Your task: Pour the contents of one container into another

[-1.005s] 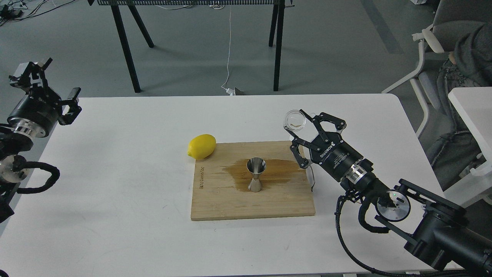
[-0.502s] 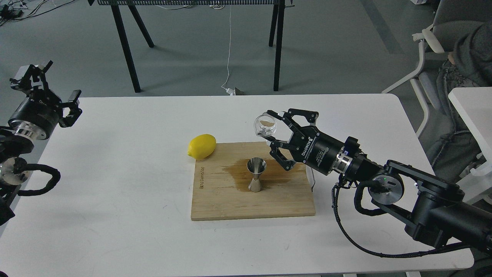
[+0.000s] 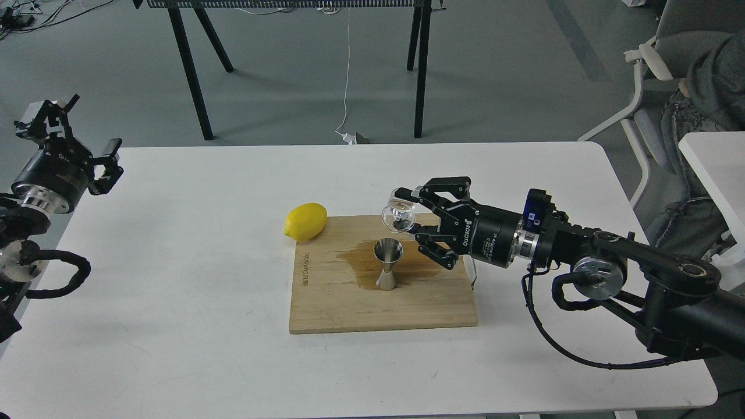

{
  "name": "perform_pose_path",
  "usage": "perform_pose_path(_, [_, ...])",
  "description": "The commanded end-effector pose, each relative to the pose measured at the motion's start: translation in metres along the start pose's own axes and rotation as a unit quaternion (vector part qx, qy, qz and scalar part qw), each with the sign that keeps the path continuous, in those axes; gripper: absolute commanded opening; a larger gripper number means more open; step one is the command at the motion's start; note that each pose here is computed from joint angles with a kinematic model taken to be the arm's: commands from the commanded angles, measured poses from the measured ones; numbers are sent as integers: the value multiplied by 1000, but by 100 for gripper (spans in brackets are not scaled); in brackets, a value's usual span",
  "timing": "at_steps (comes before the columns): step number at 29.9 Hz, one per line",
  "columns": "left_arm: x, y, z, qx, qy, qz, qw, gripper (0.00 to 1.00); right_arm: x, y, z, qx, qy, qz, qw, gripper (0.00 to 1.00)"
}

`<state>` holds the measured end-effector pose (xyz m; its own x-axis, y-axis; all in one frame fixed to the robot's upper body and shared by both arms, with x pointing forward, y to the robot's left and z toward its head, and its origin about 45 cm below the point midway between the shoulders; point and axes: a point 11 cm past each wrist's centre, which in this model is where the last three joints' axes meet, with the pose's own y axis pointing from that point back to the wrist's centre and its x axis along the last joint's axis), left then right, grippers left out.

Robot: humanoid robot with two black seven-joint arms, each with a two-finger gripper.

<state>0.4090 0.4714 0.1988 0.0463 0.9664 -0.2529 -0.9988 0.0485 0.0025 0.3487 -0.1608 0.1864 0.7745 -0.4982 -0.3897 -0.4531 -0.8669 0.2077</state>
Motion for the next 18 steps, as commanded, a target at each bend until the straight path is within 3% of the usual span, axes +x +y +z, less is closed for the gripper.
perform_pose_path(1, [1, 1, -2, 2, 0, 1, 1000, 100, 0, -1, -2, -8, 18, 0, 1000, 43])
perform_pose_path(18, [5, 8, -9, 11, 0, 7, 1000, 100, 1, -13, -1, -68, 112, 7, 991, 43])
